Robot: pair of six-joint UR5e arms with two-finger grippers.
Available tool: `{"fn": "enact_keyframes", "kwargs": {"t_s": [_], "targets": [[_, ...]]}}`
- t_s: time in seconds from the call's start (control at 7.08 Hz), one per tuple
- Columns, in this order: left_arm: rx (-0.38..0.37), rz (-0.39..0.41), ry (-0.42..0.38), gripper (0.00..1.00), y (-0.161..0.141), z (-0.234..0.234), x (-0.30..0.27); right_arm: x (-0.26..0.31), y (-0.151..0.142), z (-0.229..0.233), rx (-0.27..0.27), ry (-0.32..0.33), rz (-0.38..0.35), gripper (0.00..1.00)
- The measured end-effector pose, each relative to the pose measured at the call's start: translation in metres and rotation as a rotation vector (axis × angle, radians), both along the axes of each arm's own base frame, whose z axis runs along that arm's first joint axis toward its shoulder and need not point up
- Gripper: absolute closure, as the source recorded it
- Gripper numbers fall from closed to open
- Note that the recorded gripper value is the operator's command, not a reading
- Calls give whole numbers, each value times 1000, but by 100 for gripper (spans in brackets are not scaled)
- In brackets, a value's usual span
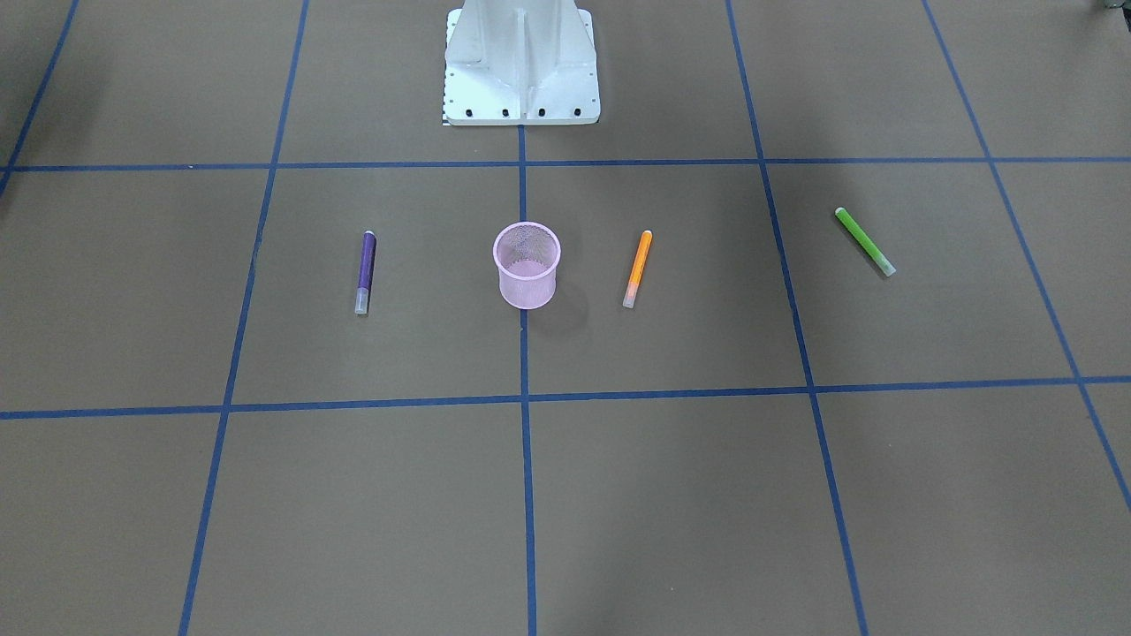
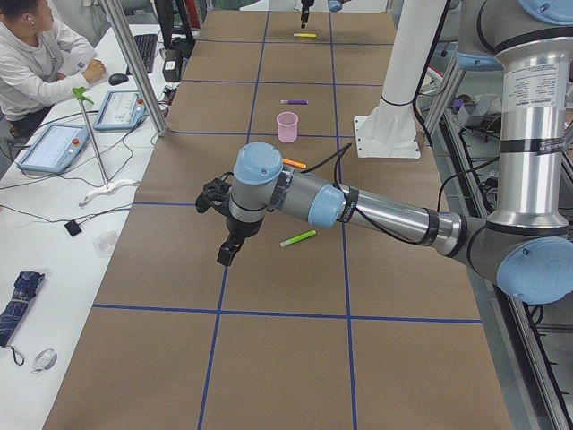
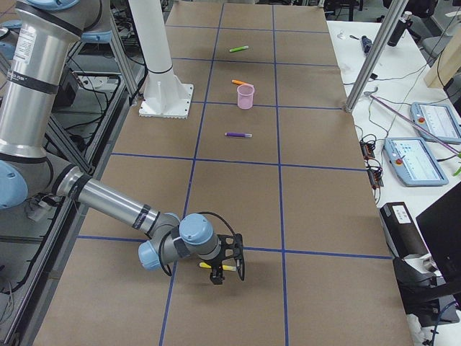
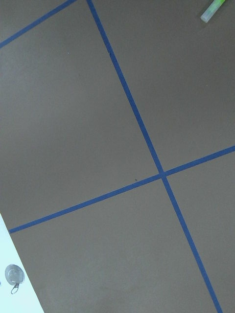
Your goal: Collect pens into pen holder
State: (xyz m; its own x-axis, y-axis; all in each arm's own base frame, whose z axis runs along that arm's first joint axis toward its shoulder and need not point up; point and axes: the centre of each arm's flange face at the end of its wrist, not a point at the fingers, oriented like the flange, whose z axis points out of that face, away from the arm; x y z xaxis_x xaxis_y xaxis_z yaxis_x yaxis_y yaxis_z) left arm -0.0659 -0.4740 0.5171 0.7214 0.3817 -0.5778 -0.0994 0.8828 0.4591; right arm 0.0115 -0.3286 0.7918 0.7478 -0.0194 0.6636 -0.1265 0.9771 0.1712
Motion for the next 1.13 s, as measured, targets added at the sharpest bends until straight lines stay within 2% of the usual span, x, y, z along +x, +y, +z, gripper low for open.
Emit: {"fn": "enact_keyframes", "kwargs": {"t_s": [0.14,0.42,1.13], "targets": [[7,0,0,0,0,0,0,-7,1,3,-18,14,13,36],[10,1,0,0,0,0,0,-24,-5,2,-30,31,9,38],[6,2,0,0,2,2,1,-49,-12,0,-21,46,-44,50]]}}
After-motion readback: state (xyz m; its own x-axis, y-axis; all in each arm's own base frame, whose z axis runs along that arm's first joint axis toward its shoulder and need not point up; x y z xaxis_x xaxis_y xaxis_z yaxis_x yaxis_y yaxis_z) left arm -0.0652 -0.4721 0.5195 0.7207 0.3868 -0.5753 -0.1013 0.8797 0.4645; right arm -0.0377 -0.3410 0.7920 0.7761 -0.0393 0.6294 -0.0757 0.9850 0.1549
